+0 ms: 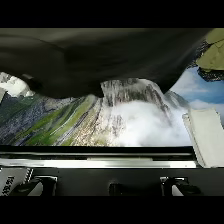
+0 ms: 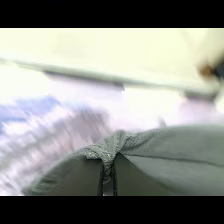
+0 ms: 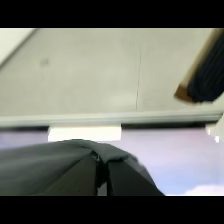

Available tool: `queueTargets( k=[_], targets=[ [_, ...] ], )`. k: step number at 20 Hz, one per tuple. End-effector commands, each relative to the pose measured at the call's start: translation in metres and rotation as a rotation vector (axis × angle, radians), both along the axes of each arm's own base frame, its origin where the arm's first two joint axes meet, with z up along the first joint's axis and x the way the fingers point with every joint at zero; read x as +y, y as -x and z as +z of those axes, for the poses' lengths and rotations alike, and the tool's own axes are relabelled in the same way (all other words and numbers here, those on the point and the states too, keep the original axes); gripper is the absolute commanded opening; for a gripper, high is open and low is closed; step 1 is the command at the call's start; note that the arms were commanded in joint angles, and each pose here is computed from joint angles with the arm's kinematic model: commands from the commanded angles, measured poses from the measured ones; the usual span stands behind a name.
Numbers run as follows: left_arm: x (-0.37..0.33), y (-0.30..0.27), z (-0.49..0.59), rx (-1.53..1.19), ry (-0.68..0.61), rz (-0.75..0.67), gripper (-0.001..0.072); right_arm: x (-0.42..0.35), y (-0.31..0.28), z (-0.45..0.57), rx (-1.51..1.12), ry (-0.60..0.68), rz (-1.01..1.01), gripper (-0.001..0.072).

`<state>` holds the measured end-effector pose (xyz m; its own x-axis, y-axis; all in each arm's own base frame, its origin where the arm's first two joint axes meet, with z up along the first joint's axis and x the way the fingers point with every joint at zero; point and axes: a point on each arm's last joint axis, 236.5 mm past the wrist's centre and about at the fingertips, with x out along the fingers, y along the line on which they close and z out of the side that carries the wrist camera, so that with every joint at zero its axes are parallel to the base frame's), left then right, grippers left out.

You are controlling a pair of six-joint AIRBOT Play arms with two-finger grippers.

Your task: Fold the clothes and pants, and hang the long-sleeved shirts on hangers.

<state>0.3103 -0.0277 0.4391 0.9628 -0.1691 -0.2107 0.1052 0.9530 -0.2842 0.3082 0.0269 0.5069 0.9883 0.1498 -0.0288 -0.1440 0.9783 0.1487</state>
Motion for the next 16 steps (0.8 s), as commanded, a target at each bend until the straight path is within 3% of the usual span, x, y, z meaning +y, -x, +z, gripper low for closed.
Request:
queueTargets(
  k=[1, 4, 7, 11, 16],
  targets=[
    [0.033, 0.076, 0.052, -0.155, -0.003, 0.197, 0.0017, -0.001, 0.092, 0.050, -0.174, -0.012, -0.047, 0.0028],
    [0.055, 0.112, 0.065, -0.216, -0.061, 0.302, 0.0017, -0.010, 0.127, 0.064, -0.236, -0.059, -0.096, 0.0028],
    [0.062, 0.108, 0.061, -0.203, -0.076, 0.330, 0.0017, -0.013, 0.114, 0.048, -0.164, -0.079, -0.105, 0.0028],
    [0.057, 0.036, -0.015, 0.027, -0.111, 0.247, 0.0018, -0.016, 0.031, -0.032, 0.177, -0.100, -0.095, 0.0028],
    [0.043, -0.078, -0.207, 0.459, -0.071, 0.086, 0.0018, -0.030, -0.109, -0.209, 0.718, -0.107, -0.093, 0.0029]
  ],
)
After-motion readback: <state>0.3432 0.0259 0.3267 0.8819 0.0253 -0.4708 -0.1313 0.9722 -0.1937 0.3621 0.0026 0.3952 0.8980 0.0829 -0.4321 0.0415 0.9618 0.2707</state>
